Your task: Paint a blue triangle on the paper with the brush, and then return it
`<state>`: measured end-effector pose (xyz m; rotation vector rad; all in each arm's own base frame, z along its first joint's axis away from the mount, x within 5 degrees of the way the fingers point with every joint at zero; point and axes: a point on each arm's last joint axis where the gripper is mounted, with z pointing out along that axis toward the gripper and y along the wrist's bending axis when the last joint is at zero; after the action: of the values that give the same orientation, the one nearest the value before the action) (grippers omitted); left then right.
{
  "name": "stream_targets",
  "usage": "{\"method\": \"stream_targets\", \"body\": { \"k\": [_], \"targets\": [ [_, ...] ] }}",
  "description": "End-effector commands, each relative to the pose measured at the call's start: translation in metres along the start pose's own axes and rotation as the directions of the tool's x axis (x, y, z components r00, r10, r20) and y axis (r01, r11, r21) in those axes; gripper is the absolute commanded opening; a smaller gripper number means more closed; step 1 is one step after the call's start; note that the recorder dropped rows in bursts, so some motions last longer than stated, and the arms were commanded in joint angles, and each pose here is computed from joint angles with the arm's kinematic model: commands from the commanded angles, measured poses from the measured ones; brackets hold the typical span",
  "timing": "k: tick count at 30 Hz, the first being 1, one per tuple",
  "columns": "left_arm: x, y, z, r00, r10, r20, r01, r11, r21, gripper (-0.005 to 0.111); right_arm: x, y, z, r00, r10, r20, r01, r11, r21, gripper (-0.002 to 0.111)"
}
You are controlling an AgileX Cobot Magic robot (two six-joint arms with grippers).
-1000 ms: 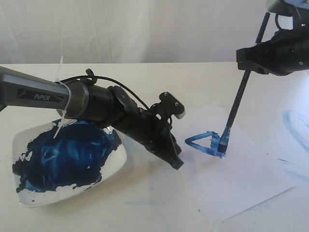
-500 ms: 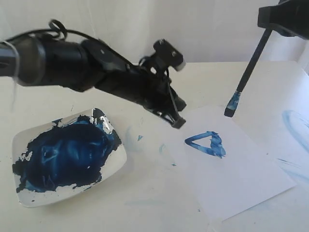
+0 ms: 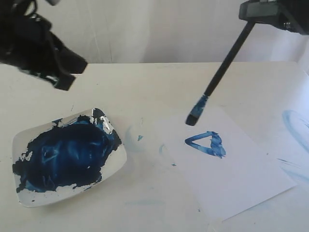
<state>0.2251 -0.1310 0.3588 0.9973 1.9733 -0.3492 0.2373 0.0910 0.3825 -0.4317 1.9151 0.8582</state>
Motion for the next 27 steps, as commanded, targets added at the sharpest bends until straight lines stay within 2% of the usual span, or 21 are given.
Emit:
{"method": "stream_targets", "body": {
  "k": [1, 7, 13, 19, 23, 27],
  "targets": [
    [0.025, -0.023, -0.046, 0.998, -0.046, 0.046, 0.046, 0.999, -0.012, 0.0, -0.006, 0.011, 0.01, 0.99, 0.132, 0.055, -0.123, 0.981, -0.148, 0.0],
    [0.063, -0.054, -0.09, 0.995, -0.042, 0.094, 0.042, 0.999, -0.003, 0.0, 0.005, 0.03, 0.045, 0.974, 0.225, -0.008, -0.217, 0.932, -0.292, 0.0],
    [0.101, -0.068, -0.099, 0.995, 0.016, 0.1, -0.011, 0.999, -0.047, 0.0, 0.03, 0.045, 0.099, 0.935, 0.339, -0.107, -0.354, 0.867, -0.35, 0.0],
    [0.123, -0.069, -0.086, 0.998, 0.017, 0.059, -0.013, 0.998, -0.069, 0.0, 0.077, 0.05, 0.16, 0.906, 0.34, -0.253, -0.402, 0.879, -0.257, 0.0],
    [0.122, -0.069, -0.086, 0.997, 0.015, 0.072, -0.01, 0.997, -0.076, 0.0, 0.094, 0.046, 0.196, 0.834, 0.454, -0.314, -0.518, 0.84, -0.16, 0.0],
    [0.122, -0.069, -0.086, 0.997, 0.015, 0.072, -0.01, 0.997, -0.076, 0.0, 0.101, 0.037, 0.228, 0.782, 0.544, -0.304, -0.588, 0.806, -0.072, 0.0]
  ]
}}
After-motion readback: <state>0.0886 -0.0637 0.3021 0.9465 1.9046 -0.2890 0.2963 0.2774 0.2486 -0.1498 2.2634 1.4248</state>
